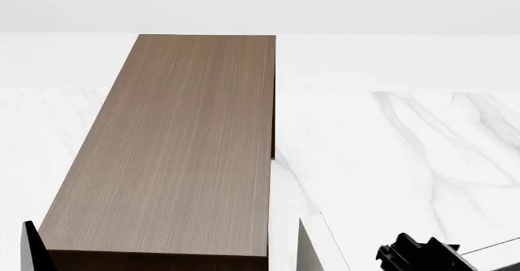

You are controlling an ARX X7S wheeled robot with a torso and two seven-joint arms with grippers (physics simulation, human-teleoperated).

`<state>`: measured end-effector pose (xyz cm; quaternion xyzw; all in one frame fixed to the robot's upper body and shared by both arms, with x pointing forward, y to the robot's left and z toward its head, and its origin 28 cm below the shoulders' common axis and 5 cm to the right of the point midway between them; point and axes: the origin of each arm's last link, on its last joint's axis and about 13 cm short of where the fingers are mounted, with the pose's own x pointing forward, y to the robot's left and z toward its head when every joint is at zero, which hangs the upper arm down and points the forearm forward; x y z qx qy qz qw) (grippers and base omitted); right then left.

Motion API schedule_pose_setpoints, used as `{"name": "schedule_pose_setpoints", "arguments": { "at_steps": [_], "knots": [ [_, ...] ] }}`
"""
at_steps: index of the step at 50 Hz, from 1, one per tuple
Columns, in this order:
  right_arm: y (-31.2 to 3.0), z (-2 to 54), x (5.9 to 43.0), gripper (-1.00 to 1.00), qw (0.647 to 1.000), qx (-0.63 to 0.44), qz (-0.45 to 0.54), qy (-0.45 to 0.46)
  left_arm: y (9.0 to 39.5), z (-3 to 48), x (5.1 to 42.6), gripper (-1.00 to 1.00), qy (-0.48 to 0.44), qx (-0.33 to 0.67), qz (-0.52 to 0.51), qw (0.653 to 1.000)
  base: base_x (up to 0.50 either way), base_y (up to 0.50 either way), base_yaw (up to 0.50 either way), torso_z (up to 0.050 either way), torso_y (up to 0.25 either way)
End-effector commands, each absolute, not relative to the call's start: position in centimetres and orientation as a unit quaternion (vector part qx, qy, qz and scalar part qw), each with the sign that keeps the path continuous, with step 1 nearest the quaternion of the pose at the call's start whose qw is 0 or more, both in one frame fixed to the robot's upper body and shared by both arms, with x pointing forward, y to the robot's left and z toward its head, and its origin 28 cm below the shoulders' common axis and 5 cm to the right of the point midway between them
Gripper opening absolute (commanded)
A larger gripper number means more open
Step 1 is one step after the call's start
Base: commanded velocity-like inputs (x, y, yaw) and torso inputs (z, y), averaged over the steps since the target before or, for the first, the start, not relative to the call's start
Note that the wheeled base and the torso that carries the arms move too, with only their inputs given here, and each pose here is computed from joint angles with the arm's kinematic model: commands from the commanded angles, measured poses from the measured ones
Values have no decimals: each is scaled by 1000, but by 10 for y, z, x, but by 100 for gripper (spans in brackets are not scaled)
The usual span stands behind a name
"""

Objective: Pick up the book in the middle and place it on the cabinet shelf.

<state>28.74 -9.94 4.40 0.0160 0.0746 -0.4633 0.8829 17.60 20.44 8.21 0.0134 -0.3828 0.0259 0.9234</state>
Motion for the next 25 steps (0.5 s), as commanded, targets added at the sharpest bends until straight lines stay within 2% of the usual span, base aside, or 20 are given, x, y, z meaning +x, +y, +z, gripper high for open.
{"name": "schedule_pose_setpoints", "arguments": {
  "at_steps": [1,25],
  "knots": [
    [-97,39,286,100,887,9,-455,77,204,82,176,100,-383,13,24,923,0,0,0,0,0],
    [-95,30,284,100,889,2,-449,91,204,82,175,100,-382,13,23,924,0,0,0,0,0]
  ]
}}
